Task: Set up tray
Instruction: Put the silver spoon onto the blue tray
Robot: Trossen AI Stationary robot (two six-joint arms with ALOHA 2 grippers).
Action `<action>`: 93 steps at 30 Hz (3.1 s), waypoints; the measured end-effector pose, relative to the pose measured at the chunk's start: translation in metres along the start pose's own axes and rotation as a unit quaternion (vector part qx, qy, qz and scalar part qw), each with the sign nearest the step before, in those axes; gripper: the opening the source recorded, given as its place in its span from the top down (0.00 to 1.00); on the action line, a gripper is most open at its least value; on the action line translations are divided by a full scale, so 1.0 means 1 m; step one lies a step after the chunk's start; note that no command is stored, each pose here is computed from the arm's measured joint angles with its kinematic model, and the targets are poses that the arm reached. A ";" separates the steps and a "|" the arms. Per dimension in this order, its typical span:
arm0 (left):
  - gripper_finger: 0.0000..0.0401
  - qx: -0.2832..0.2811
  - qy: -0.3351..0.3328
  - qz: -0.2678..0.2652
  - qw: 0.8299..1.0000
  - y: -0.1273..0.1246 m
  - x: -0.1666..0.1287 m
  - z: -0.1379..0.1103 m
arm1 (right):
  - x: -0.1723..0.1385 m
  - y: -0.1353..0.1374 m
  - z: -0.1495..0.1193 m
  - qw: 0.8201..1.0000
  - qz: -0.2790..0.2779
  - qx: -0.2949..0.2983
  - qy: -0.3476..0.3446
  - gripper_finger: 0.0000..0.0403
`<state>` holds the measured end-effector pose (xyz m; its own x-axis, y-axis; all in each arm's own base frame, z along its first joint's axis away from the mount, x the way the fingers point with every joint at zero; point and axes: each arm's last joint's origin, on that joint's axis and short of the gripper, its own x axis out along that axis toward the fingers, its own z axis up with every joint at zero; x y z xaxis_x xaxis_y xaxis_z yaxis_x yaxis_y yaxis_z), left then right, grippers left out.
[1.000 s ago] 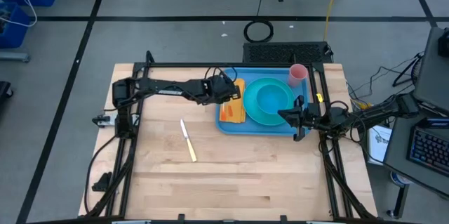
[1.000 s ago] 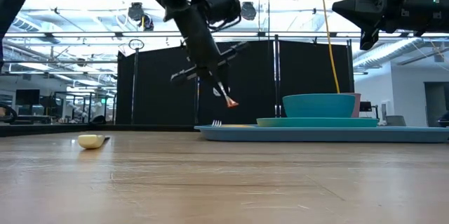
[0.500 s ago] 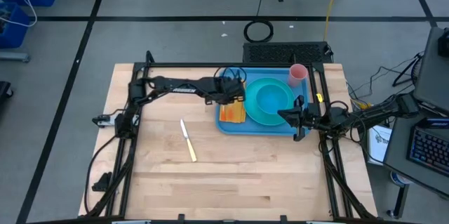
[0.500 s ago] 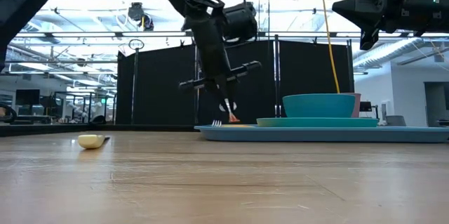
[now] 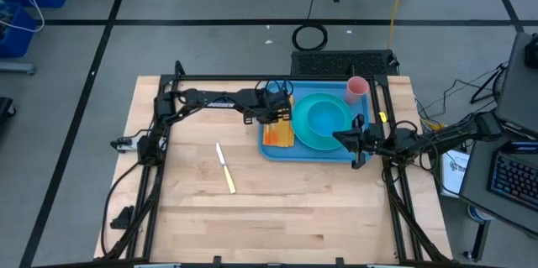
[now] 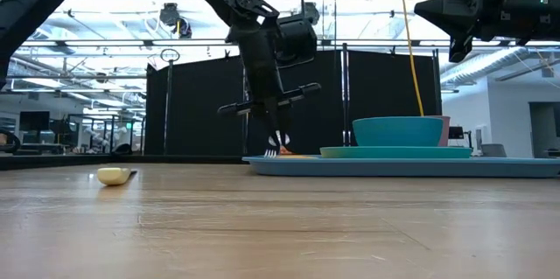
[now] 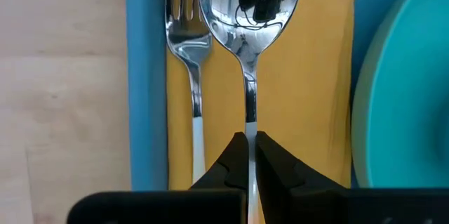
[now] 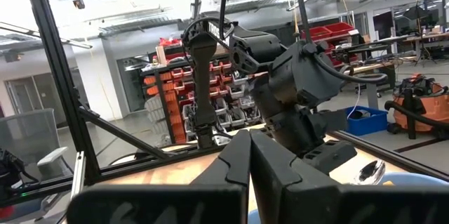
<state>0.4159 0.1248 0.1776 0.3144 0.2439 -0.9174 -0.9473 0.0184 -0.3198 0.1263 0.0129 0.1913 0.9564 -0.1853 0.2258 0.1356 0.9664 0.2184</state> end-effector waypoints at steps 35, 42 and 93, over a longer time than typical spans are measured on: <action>0.98 0.015 0.017 -0.008 1.000 0.001 0.004 0.006 | 0.000 0.000 0.000 1.000 0.000 0.000 0.000 1.00; 0.98 0.014 0.022 -0.010 1.000 0.000 0.020 0.003 | 0.000 0.000 0.000 1.000 0.000 0.000 0.000 1.00; 0.81 0.007 0.007 -0.012 1.000 -0.005 0.031 -0.014 | 0.000 0.000 -0.001 1.000 0.000 -0.001 0.002 1.00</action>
<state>0.4313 0.1191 0.1478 0.3375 0.2296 -0.9129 -0.9403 0.0369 -0.3384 0.1266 0.0129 0.1908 0.9573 -0.1854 0.2217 0.1370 0.9665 0.2170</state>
